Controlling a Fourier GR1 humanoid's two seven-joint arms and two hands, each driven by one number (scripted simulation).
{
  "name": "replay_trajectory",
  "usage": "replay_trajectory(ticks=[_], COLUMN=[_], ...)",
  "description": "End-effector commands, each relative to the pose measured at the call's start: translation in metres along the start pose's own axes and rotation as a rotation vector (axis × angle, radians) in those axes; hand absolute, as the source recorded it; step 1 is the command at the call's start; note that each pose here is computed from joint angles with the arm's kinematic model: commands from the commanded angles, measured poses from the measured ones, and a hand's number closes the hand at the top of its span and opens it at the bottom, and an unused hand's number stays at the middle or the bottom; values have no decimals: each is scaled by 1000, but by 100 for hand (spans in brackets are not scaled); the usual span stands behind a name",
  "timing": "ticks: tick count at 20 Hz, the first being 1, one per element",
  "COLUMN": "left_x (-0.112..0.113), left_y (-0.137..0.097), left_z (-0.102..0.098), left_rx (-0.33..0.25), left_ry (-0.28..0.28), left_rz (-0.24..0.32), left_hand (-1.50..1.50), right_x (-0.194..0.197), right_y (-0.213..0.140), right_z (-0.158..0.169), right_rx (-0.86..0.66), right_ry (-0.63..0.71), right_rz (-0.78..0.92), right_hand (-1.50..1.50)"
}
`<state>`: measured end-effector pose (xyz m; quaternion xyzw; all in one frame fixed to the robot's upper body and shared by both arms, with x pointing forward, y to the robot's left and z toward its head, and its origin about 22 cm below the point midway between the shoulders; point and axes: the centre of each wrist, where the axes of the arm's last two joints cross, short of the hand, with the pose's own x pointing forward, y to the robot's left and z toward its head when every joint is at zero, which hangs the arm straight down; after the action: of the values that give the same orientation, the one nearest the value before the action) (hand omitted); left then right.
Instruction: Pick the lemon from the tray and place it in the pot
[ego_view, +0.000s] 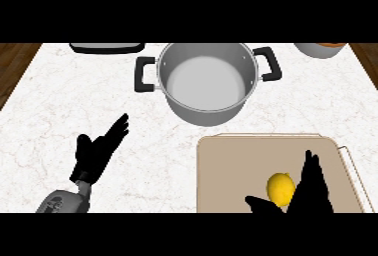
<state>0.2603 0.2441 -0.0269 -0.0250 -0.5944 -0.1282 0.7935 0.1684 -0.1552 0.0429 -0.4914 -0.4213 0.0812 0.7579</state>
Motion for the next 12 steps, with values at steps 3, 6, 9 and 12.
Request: replay_trajectory(ticks=[3, 6, 9, 12], left_x=[12, 7, 15, 23], left_y=[6, 7, -4, 0], left_z=[7, 7, -1, -6], left_rx=[6, 4, -12, 3], left_ry=[3, -1, 24, 6], left_rz=[-6, -12, 25, 25], left_hand=[0, 0, 0, 0], right_x=[-28, -28, -29, -36], right_y=[-3, -15, 9, 10], right_z=[2, 10, 21, 9], right_rx=[-21, 24, 51, 52], right_ry=[56, 11, -24, -44], right_rz=[-44, -155, -223, -301], right_hand=[-150, -150, -150, -150])
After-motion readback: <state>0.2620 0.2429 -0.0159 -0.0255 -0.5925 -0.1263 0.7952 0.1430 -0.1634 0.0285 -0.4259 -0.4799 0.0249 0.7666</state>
